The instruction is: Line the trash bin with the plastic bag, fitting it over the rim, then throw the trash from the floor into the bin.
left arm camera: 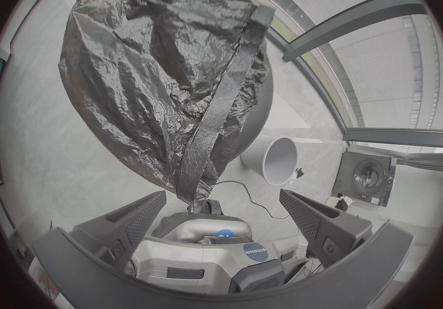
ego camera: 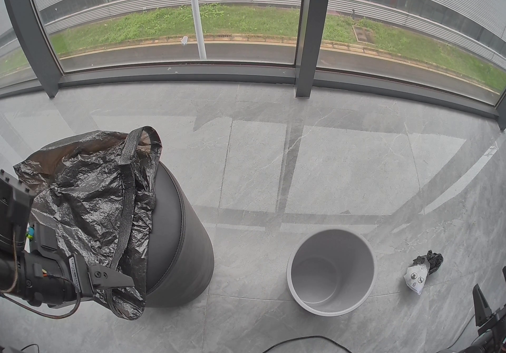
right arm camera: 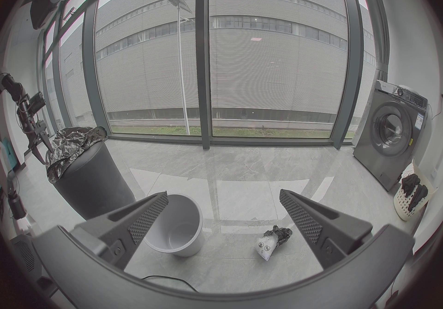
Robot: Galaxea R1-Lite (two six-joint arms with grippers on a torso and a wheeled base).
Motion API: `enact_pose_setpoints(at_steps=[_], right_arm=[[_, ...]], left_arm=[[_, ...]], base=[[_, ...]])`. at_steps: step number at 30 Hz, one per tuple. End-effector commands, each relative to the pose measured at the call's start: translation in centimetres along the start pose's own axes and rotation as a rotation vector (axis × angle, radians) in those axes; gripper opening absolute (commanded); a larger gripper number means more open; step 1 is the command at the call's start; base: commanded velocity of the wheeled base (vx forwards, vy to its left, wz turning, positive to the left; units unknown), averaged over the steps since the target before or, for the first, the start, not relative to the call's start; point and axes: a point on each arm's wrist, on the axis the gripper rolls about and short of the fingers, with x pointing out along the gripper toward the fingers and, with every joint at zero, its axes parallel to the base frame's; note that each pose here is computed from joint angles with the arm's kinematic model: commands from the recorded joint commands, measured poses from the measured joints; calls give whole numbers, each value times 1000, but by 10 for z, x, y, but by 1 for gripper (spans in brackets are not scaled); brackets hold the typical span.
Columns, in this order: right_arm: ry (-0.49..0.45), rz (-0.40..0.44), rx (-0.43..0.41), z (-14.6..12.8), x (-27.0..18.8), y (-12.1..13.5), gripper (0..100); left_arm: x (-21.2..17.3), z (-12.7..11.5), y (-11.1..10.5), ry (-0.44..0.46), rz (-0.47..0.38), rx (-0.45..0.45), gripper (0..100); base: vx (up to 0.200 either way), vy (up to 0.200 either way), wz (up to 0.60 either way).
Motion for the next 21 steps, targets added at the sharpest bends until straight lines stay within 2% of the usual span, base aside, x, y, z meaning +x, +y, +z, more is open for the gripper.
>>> enact_pose_setpoints(at_steps=[1, 7, 13, 21], right_arm=[[1, -1, 2, -5, 0, 0, 100], [1, -1, 2, -5, 0, 0, 100], [1, -1, 2, -5, 0, 0, 100], [1, -2, 0, -5, 0, 0, 100]], left_arm=[[29, 4, 4, 36, 65, -7, 100], [48, 17, 1, -55, 76, 42, 100], [57, 22, -1, -57, 115, 44, 100], [51, 25, -5, -83, 89, 47, 100]], base=[[0, 0, 0], [0, 0, 0], [0, 0, 0], [0, 0, 0]])
